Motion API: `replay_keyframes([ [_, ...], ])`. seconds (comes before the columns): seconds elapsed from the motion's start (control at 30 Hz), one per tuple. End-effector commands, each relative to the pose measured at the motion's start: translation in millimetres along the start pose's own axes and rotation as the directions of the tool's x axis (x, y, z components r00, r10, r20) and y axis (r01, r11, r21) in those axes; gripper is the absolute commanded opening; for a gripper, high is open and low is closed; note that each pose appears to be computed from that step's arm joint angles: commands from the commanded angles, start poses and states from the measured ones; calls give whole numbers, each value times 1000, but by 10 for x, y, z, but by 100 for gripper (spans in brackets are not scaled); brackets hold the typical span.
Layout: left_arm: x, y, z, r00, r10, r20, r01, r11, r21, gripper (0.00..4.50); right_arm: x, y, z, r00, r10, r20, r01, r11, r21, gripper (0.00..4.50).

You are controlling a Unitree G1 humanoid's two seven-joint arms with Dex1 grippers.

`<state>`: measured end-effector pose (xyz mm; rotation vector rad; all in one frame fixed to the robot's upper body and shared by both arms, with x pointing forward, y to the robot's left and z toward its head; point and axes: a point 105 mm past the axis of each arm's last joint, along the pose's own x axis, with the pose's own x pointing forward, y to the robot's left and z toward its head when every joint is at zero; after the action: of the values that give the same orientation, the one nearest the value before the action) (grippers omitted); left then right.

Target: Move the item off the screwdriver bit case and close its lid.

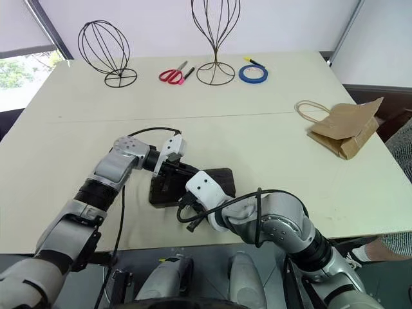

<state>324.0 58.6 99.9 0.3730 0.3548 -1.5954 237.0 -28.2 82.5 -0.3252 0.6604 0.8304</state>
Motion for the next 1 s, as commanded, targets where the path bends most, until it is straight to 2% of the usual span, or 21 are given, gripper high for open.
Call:
replay_keyframes([
  [0.03, 80, -121, -402, 992, -49, -119, 35, 992, -118, 0, -126, -109, 285, 992, -17, 123, 17, 1000, -2, 1],
  [0.2, 54, -23, -365, 994, -4, -110, -8, 995, -102, 0, -240, -38, 294, 981, 160, 112, -163, 986, 19, 1],
  [0.3, 38, 44, -308, 996, 27, -90, -36, 995, -93, 0, -414, 116, 255, 942, 320, 95, -321, 947, -9, 1],
  [0.43, 5, 112, -221, 996, 67, -56, -71, 994, -80, 0, -585, 167, 237, 909, 407, 85, -405, 913, -43, 1],
  [0.7, -279, 165, 258, 966, 200, 162, -184, 977, -107, 0, -691, -345, 553, 941, 270, 206, -278, 960, 13, 1],
  [0.87, -578, 2, 385, 940, 281, 196, -265, 959, -103, 0, -729, -612, 593, 959, 182, 216, -190, 982, 19, 1],
  [1.0, -778, -138, 454, 915, 346, 208, -331, 938, -104, 0, -744, -706, 572, 965, 159, 207, -160, 987, -8, 1],
])
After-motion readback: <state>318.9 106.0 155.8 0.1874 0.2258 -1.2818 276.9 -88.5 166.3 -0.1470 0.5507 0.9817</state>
